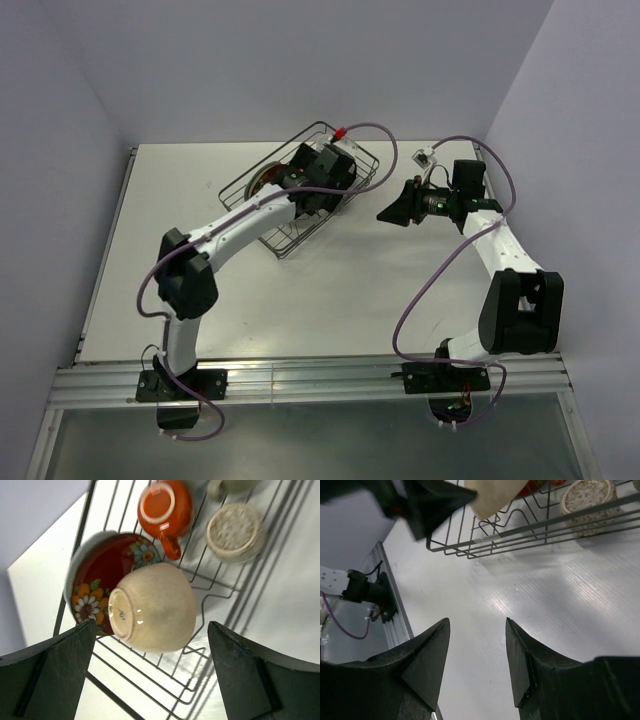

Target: Load the mixed dishes into the dish rack

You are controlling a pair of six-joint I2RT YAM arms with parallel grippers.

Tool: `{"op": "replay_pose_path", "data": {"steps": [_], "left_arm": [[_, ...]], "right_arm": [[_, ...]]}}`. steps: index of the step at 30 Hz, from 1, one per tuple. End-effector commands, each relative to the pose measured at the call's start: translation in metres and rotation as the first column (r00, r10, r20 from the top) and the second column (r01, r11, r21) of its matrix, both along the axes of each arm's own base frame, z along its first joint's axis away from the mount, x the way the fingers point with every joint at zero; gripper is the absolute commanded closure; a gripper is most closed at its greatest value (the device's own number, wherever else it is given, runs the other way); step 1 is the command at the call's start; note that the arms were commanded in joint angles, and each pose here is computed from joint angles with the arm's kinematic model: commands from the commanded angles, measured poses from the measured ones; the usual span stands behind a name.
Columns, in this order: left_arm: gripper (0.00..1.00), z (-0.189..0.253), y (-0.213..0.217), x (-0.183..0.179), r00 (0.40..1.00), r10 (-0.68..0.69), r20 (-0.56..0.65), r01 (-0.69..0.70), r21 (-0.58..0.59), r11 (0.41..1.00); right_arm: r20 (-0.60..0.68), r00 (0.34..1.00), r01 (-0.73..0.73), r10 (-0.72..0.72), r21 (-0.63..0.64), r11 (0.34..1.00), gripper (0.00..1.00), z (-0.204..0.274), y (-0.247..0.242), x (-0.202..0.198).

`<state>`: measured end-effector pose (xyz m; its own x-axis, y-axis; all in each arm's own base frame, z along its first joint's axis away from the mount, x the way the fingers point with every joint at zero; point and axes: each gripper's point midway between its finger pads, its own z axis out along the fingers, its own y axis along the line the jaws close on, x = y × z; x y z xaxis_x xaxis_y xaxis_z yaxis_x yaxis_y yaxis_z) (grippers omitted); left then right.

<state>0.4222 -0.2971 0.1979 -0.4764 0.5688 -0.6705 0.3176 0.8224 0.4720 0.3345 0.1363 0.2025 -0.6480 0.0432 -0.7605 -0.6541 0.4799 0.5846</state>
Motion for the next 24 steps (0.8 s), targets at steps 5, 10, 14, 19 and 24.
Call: {"op": "replay_pose_path", "data": {"steps": [5,10,14,19,24], "left_arm": [[0.01,0.128,-0.007,-0.047,0.995,-0.008,0.098,0.065,-0.591,0.804],[0.01,0.116,0.016,-0.081,0.997,-0.050,0.060,0.078,-0.764,0.640],[0.01,0.124,0.046,-0.105,0.995,-0.028,0.100,0.099,-0.844,0.528],[0.01,0.107,0.062,-0.119,0.995,-0.015,0.095,0.089,-0.845,0.527],[0.01,0.101,0.072,-0.124,0.996,-0.003,0.091,0.077,-0.832,0.549]], "right_arm": [[0.166,0.983,0.116,-0.082,-0.210,0.971,0.43,0.021,-0.027,0.008],[0.343,0.898,0.398,-0.276,-0.365,0.842,0.00,0.045,-0.073,0.025],[0.549,0.627,0.769,-0.552,-0.324,0.551,0.00,0.094,-0.140,0.038],[0.529,0.577,0.816,-0.622,-0.345,0.464,0.00,0.095,-0.156,0.021],[0.552,0.553,0.832,-0.624,-0.331,0.445,0.00,0.090,-0.159,0.004]]}}
